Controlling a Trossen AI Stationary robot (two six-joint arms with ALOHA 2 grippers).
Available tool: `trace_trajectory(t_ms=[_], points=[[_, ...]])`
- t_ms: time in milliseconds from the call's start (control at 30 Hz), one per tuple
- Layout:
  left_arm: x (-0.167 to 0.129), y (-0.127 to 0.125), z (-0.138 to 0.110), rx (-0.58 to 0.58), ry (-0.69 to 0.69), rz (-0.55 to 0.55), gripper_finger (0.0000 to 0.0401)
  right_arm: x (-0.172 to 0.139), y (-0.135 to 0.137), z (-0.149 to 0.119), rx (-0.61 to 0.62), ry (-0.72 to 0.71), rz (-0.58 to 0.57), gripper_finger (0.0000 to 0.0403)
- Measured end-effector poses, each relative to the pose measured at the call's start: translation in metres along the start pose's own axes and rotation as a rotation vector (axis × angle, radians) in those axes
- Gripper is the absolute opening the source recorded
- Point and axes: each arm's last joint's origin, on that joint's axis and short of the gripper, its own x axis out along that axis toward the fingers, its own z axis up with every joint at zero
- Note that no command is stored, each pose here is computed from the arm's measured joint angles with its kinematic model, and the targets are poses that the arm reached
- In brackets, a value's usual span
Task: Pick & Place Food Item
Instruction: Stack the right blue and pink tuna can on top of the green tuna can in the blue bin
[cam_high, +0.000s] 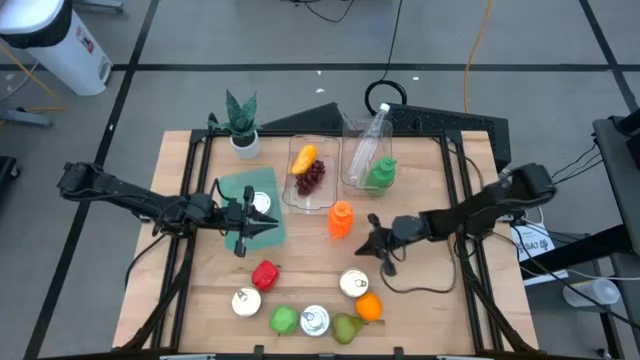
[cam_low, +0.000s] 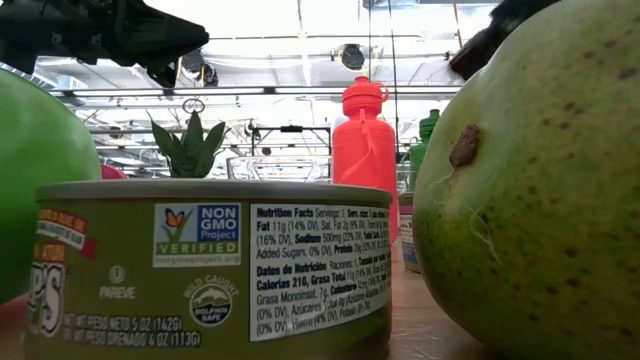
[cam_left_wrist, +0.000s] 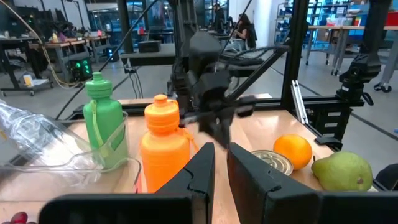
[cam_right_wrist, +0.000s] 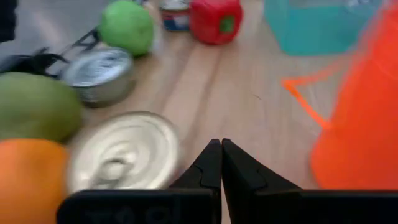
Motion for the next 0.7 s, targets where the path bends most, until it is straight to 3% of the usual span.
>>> trace_trajectory(t_ms=[200,400,700], points=[[0.0,0.0,0.0,0.0,-0.001,0.0,0.0051,-0.009,0.028,0.006,0.036,-0.005,0.038,0.0],[0.0,0.0,0.001,0.012,-0.008,0.001,0.0051,0.012,0.048,0.009,0.017,0.069,0.16,0.0],[0.0,0.001,0.001,0.015,-0.006,0.026,0.0051,0.04,0.041,-0.005,0.05,0.253,0.101,0.0]])
